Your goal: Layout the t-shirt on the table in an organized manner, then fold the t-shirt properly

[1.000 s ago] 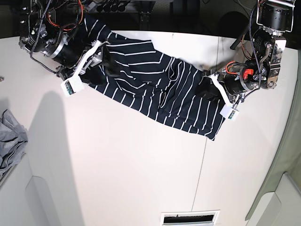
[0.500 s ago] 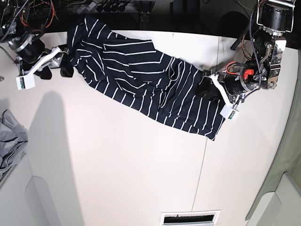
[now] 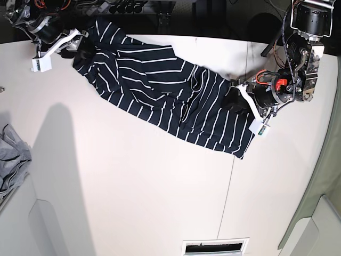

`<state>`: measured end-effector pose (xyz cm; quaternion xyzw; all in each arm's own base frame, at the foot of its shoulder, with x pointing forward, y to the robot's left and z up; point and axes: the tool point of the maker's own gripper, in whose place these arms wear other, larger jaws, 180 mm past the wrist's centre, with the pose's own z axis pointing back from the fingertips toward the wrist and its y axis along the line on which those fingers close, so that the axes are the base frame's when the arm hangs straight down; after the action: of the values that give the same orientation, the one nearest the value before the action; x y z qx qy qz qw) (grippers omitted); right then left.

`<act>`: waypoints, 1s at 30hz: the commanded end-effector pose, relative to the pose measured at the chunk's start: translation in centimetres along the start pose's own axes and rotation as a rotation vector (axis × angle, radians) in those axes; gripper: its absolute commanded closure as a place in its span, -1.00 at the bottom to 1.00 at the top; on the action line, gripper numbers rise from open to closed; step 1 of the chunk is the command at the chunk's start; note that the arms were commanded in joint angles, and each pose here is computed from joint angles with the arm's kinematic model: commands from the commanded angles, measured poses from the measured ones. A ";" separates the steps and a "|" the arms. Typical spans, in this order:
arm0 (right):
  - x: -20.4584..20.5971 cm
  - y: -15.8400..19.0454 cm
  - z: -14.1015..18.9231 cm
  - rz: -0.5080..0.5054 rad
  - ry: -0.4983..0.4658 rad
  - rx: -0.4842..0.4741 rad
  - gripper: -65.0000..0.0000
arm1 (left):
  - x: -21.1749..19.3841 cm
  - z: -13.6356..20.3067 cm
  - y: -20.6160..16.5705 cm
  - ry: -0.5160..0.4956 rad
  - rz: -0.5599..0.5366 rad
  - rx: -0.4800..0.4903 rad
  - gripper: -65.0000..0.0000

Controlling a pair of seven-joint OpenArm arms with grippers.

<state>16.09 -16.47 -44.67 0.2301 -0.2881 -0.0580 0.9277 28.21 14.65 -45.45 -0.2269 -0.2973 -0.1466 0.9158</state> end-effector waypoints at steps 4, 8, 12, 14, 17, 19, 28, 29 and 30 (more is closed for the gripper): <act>0.7 2.6 -1.0 -0.022 -0.050 0.078 -0.39 | 0.4 0.3 0.6 0.010 -0.018 0.018 0.17; 0.2 4.9 -2.0 -0.022 -0.039 0.134 -0.39 | 0.4 0.3 0.6 0.011 -0.019 0.018 0.17; 0.3 6.2 -2.9 -0.014 -0.062 0.143 -0.27 | 0.4 0.3 0.6 0.010 -0.018 0.018 0.17; 0.4 6.4 -3.5 0.002 -0.051 0.124 0.11 | 0.5 0.3 0.5 0.005 -0.013 0.013 0.17; 1.4 6.5 -4.1 0.044 -0.058 0.109 0.94 | 1.1 0.3 -0.2 -0.026 0.013 -0.025 0.17; 2.4 6.3 -4.4 0.087 -0.062 0.092 1.00 | 2.0 0.6 -1.7 -0.064 -0.009 -0.107 0.17; 5.7 0.9 -2.6 0.231 -0.070 -0.051 1.00 | 6.6 3.3 -4.2 -0.151 -0.099 -0.178 0.17; 6.2 -0.1 -2.1 0.240 -0.076 -0.075 1.00 | 6.9 3.6 -4.3 -0.156 -0.115 -0.175 0.17; 6.7 -1.2 -1.4 0.249 -0.080 -0.101 1.00 | 7.2 3.8 -4.4 -0.160 -0.126 -0.174 0.17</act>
<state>21.49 -18.18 -43.95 0.1448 -0.3251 0.0302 0.9340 29.45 11.91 -38.37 -0.2927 -0.3482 -0.2020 0.8673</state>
